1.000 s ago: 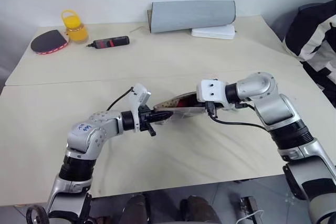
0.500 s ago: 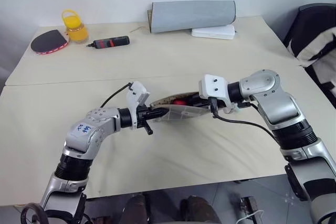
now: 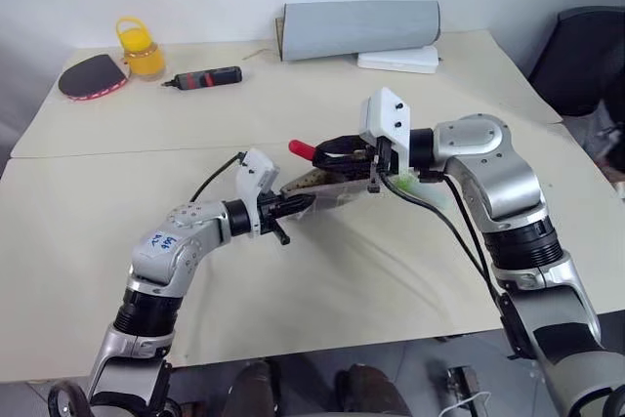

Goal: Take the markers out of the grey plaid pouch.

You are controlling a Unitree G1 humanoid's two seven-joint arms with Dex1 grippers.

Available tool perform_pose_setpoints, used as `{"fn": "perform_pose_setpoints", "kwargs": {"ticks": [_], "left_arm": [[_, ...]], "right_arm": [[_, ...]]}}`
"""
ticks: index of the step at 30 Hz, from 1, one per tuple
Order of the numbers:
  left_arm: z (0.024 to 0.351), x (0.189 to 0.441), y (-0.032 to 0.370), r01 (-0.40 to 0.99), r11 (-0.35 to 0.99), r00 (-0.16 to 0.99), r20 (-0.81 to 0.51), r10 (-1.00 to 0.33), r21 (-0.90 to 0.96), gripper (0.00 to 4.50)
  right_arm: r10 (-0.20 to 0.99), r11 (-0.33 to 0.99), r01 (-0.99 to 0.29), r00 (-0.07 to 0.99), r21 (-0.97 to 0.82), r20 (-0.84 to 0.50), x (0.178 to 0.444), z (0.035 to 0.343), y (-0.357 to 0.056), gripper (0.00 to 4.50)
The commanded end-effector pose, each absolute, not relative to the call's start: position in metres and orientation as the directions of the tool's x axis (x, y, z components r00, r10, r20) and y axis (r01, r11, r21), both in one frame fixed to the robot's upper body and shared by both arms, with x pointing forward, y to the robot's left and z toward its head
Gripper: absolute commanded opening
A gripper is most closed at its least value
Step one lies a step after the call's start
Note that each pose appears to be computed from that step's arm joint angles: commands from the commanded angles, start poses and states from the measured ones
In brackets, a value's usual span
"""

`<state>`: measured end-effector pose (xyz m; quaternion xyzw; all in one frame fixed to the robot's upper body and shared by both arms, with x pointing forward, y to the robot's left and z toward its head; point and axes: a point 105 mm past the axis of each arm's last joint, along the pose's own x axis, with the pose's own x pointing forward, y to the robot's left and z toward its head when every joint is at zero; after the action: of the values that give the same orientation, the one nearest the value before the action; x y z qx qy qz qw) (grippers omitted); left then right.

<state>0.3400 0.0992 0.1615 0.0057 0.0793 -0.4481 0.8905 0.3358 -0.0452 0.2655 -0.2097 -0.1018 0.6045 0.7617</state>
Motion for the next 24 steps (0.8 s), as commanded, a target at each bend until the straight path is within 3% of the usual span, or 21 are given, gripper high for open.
{"fn": "perform_pose_setpoints", "kwargs": {"ticks": [1,4,6,9,13,17,19,24], "left_arm": [[0.195,0.350,0.125,0.750,0.660,0.661,-0.062,-0.748,0.033,0.00],[0.206,0.358,0.146,0.695,0.714,0.718,-0.052,-0.694,0.083,0.00],[0.214,0.365,0.172,0.614,0.767,0.785,-0.044,-0.618,0.185,0.00],[0.231,0.373,0.222,0.428,0.848,0.891,0.010,-0.454,0.311,0.00],[0.232,0.363,0.249,0.296,0.810,0.935,0.018,-0.353,0.506,0.00],[0.186,0.346,0.246,0.291,0.763,0.947,-0.060,-0.316,0.577,0.00],[0.167,0.337,0.239,0.312,0.803,0.943,-0.062,-0.327,0.508,0.00],[0.144,0.328,0.241,0.299,0.833,0.952,-0.082,-0.296,0.465,0.00]], "right_arm": [[0.964,0.263,-0.868,0.215,-0.421,0.157,0.323,0.331,-0.055,0.55],[0.942,0.300,-0.886,0.216,-0.354,0.259,0.323,0.351,-0.059,0.55],[0.941,0.335,-0.862,0.288,-0.380,0.175,0.333,0.338,-0.067,0.55],[0.902,0.361,-0.815,0.429,-0.453,-0.054,0.353,0.295,-0.088,0.55],[0.798,0.341,-0.785,0.532,-0.517,-0.282,0.367,0.235,-0.115,0.55],[0.692,0.263,-0.794,0.551,-0.547,-0.467,0.363,0.172,-0.134,0.55],[0.657,0.266,-0.791,0.567,-0.551,-0.496,0.365,0.154,-0.142,0.55],[0.638,0.323,-0.776,0.602,-0.543,-0.481,0.375,0.139,-0.147,0.55]]}}
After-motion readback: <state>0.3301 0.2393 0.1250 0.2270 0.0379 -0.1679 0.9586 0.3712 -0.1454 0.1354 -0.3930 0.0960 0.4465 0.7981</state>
